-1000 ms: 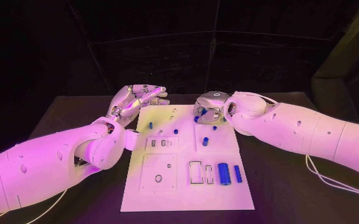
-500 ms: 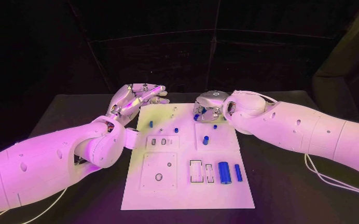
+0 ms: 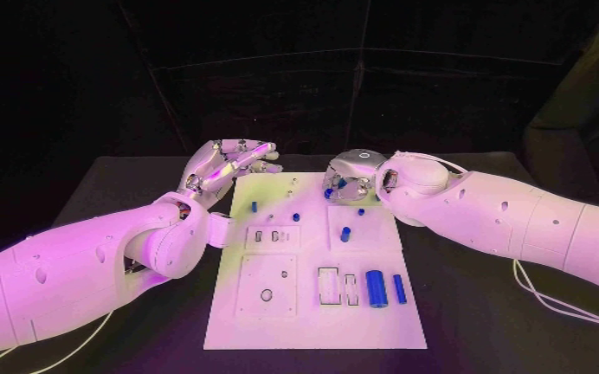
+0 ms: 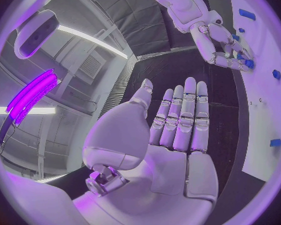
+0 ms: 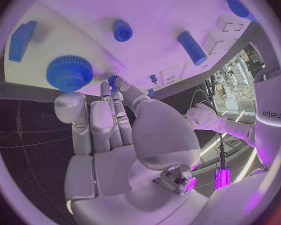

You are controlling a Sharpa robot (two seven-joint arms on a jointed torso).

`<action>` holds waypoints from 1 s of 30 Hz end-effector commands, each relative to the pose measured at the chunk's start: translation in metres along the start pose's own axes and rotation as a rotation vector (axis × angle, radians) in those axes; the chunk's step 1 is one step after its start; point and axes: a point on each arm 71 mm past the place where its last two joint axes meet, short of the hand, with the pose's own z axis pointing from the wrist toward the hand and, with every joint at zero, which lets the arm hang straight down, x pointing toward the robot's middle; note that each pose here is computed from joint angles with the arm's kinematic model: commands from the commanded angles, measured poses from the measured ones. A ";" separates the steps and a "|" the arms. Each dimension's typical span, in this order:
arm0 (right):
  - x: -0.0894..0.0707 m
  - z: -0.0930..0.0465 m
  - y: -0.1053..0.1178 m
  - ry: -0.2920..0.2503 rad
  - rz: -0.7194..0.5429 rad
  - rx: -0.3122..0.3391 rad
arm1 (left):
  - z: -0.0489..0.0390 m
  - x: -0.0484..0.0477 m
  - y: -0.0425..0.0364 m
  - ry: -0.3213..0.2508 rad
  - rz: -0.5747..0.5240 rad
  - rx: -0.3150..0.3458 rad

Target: Assemble the parts on the task board

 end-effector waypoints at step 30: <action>-0.015 0.037 0.021 -0.193 0.049 0.049 | 0.0020 -0.0022 -0.0009 -0.007 -0.024 -0.001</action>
